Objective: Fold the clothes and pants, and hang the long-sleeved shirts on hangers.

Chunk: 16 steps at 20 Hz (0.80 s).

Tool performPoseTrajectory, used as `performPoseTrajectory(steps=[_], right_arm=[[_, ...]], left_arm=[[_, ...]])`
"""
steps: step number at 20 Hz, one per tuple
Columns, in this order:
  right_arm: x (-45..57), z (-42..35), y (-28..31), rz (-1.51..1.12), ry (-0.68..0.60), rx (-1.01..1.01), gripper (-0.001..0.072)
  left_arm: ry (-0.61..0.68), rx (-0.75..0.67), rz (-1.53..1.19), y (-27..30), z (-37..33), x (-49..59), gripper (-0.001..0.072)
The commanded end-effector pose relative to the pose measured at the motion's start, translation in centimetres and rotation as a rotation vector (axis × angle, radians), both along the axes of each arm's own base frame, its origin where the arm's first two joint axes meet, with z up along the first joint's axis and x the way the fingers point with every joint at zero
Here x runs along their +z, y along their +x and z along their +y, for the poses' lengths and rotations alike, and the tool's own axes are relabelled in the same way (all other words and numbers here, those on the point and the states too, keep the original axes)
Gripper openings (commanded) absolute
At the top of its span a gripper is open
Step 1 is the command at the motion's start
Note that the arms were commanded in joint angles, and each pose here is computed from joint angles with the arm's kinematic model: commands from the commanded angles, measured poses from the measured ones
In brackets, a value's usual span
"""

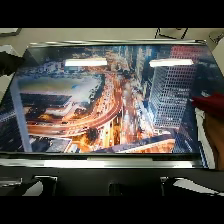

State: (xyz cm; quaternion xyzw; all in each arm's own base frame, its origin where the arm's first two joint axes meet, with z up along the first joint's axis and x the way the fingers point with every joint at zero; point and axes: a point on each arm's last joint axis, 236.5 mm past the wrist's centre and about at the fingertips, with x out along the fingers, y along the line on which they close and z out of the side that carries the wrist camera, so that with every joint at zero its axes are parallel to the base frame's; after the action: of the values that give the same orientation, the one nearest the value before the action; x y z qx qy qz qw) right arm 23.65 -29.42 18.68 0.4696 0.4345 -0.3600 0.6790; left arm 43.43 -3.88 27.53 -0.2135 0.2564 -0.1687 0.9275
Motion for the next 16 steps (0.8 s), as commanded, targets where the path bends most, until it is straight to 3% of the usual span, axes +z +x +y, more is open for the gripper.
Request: performPoseTrajectory(steps=[1, 11, 12, 13, 14, 15, 16], right_arm=[[-3.2, -0.2, -6.2, 0.248, -0.014, -0.065, 0.0045], [-14.5, 2.3, -13.8, 0.451, 0.099, -0.143, 0.0046], [-14.6, 2.0, -13.8, 0.448, 0.087, -0.143, 0.0085], [-14.6, 1.9, -13.3, 0.427, 0.08, -0.142, 0.0309], [-14.6, 2.1, -12.6, 0.4, 0.09, -0.137, 0.0584], [-14.7, 2.1, -11.6, 0.359, 0.09, -0.111, 0.0706], [-14.3, 2.3, -10.7, 0.324, 0.095, -0.085, 0.071]], left_arm=[[0.002, 0.0, -0.001, 0.0, 0.0, 0.0, 0.0028], [0.001, 0.0, 0.0, 0.0, 0.0, 0.0, 0.0028], [0.0, 0.001, 0.0, 0.0, 0.0, 0.0, 0.0028], [-0.001, 0.001, 0.001, 0.0, 0.0, 0.0, 0.0028], [-0.003, 0.0, 0.002, 0.0, -0.1, 0.0, 0.0028], [-0.002, -0.004, 0.001, 0.0, -0.2, 0.0, 0.0028], [-0.01, -0.011, -0.002, 0.0, -0.5, 0.1, 0.0028]])
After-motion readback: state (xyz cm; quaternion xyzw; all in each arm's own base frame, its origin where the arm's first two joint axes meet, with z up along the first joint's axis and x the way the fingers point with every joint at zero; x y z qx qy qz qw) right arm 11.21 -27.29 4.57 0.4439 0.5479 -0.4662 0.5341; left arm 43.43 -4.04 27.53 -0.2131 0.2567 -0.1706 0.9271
